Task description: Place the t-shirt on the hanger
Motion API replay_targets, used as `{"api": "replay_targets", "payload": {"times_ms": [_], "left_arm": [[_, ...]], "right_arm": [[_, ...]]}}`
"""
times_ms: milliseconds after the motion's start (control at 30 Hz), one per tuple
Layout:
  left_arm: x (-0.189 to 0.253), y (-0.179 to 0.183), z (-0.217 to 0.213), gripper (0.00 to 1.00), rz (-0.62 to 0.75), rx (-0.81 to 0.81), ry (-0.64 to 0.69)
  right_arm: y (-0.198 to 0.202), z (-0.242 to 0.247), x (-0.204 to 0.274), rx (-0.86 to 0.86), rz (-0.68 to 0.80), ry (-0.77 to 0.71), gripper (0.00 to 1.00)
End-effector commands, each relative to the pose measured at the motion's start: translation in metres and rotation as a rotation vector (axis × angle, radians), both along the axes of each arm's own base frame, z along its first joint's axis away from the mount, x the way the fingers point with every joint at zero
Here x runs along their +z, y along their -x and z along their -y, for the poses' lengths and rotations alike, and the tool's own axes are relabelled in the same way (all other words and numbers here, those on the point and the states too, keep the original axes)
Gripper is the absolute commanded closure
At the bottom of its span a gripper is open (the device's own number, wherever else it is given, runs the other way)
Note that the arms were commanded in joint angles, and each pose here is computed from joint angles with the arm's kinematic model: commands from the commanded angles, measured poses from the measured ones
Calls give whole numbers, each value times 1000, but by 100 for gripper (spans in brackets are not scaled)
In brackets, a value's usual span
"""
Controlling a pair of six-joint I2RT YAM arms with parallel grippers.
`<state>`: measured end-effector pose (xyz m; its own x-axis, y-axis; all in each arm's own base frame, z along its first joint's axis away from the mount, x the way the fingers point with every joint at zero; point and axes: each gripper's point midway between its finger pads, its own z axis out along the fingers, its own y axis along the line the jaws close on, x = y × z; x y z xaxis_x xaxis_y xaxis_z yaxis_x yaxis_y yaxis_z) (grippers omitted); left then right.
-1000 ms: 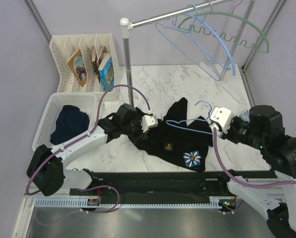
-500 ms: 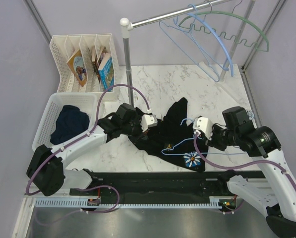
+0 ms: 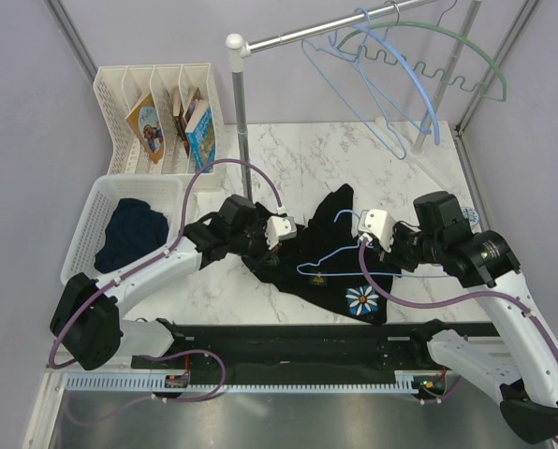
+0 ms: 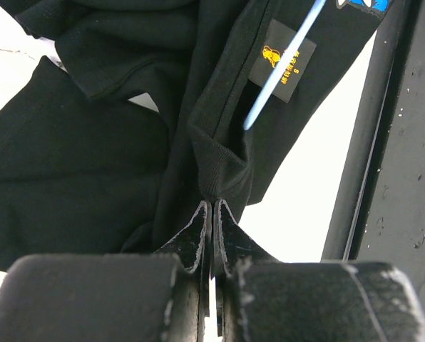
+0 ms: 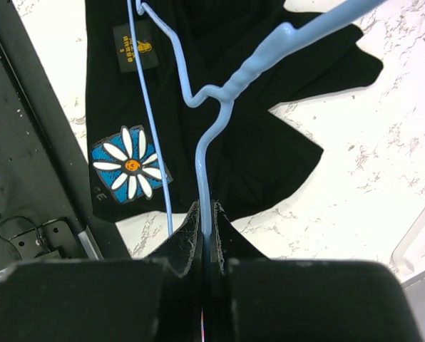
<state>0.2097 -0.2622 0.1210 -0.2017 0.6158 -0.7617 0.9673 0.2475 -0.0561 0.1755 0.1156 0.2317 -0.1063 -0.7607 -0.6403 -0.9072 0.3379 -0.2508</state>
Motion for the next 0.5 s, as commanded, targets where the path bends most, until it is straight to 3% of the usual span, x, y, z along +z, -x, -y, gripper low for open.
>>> {"api": "replay_targets", "payload": {"times_ms": [0,467], "left_arm": [[20,-3,5,98,27,-7,45],[36,-1,8,98,40,-35,70]], "right_arm": [[-15,-8,14,6,67,-38,100],[-17,-30,-6,116,32,-88,100]]}}
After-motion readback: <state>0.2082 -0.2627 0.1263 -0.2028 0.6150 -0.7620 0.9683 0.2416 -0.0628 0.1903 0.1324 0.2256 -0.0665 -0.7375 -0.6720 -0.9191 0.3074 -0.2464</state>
